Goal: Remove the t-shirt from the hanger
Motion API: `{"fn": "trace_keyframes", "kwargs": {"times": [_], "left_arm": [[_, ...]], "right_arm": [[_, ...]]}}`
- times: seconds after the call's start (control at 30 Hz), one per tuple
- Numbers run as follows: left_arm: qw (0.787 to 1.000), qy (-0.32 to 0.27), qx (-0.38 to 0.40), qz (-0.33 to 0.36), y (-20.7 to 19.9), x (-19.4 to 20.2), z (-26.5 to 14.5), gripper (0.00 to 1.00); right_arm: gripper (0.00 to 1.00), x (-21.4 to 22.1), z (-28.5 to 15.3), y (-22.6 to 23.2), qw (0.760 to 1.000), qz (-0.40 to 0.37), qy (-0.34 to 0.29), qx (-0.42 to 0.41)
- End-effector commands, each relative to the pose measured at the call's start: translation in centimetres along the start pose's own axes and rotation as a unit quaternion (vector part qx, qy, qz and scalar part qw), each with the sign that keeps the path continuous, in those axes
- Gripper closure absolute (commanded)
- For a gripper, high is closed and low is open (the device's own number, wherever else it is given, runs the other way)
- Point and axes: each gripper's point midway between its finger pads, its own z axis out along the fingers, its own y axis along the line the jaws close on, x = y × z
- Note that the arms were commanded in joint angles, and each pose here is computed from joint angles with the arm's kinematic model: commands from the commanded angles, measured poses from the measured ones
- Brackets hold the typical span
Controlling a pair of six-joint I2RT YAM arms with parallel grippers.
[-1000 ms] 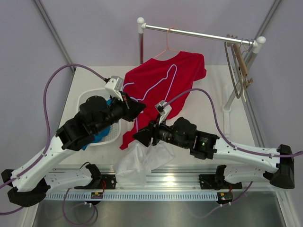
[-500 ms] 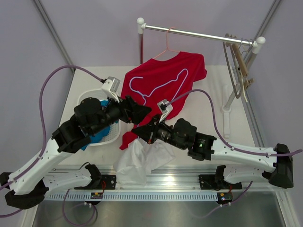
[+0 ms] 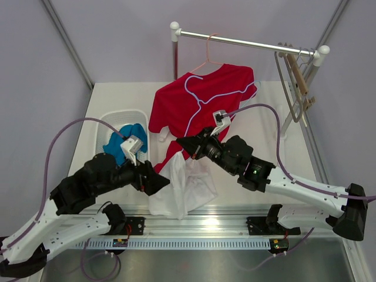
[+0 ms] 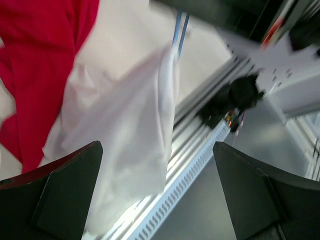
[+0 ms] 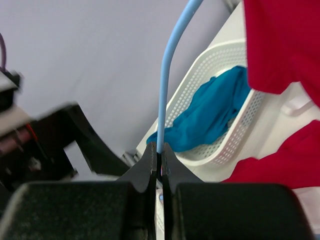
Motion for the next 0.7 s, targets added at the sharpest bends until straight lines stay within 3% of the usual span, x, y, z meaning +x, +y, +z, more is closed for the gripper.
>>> {"fn": "trace_keyframes", "kwargs": {"times": [0.0,0.13,0.27,0.4,0.53,0.67], "left_arm": [[0.996,0.084,0.037,-0.013,-0.5,4.3,0.2,0.01],[0.992,0.122,0.011,-0.020,1.0,6.5,1.7,0.02],[0.992,0.122,-0.039,-0.017,3.1,7.0,3.4,0.04],[0.993,0.113,-0.011,-0.025,2.1,6.7,4.9,0.06],[0.993,0.113,0.000,-0.023,1.7,6.4,5.7,0.19],[0.991,0.131,0.016,-0.027,1.2,7.1,6.3,0.17]], "right_arm": [[1.00,-4.2,-0.3,1.2,0.999,0.010,-0.048,-0.015],[1.00,-5.2,-0.3,1.7,0.998,0.006,-0.054,-0.022],[1.00,-5.6,-0.7,2.6,0.998,0.012,-0.055,-0.038],[1.00,-5.7,-0.9,2.7,0.997,0.017,-0.057,-0.042],[1.00,-5.7,-0.9,2.8,0.997,0.021,-0.057,-0.045],[1.00,-5.7,-1.1,2.8,0.997,0.024,-0.058,-0.047]]}}
